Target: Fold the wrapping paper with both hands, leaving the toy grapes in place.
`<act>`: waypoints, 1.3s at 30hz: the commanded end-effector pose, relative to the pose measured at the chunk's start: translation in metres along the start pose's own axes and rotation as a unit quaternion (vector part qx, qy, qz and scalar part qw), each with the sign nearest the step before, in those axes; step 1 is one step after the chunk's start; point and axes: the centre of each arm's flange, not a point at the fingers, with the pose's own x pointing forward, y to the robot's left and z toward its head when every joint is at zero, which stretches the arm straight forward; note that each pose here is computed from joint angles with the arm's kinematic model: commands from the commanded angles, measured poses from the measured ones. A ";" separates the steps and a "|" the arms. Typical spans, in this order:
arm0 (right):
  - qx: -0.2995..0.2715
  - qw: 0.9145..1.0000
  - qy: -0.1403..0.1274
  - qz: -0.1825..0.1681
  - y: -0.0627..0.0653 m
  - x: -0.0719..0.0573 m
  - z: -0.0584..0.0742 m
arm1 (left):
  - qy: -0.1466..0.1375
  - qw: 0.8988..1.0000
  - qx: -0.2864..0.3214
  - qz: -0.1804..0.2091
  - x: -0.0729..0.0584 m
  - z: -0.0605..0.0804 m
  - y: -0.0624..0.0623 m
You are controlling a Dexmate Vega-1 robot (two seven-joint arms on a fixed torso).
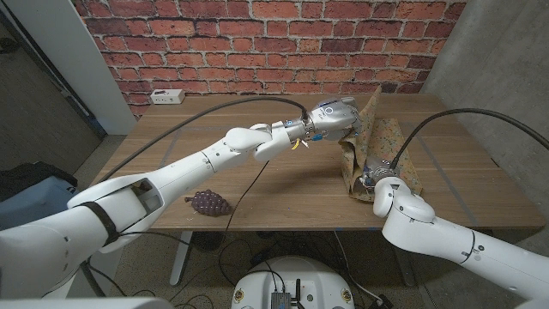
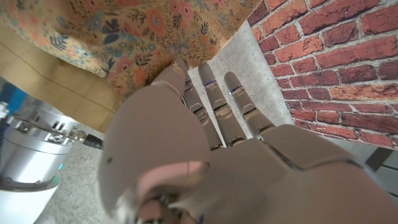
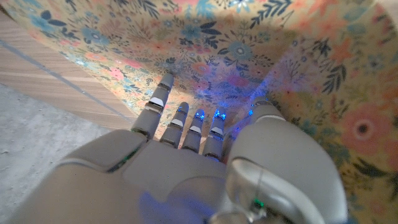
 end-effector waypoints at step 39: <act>-0.024 0.958 0.190 -0.214 -0.056 -0.017 -0.026 | 0.008 0.999 -0.002 0.051 -0.009 -0.023 0.042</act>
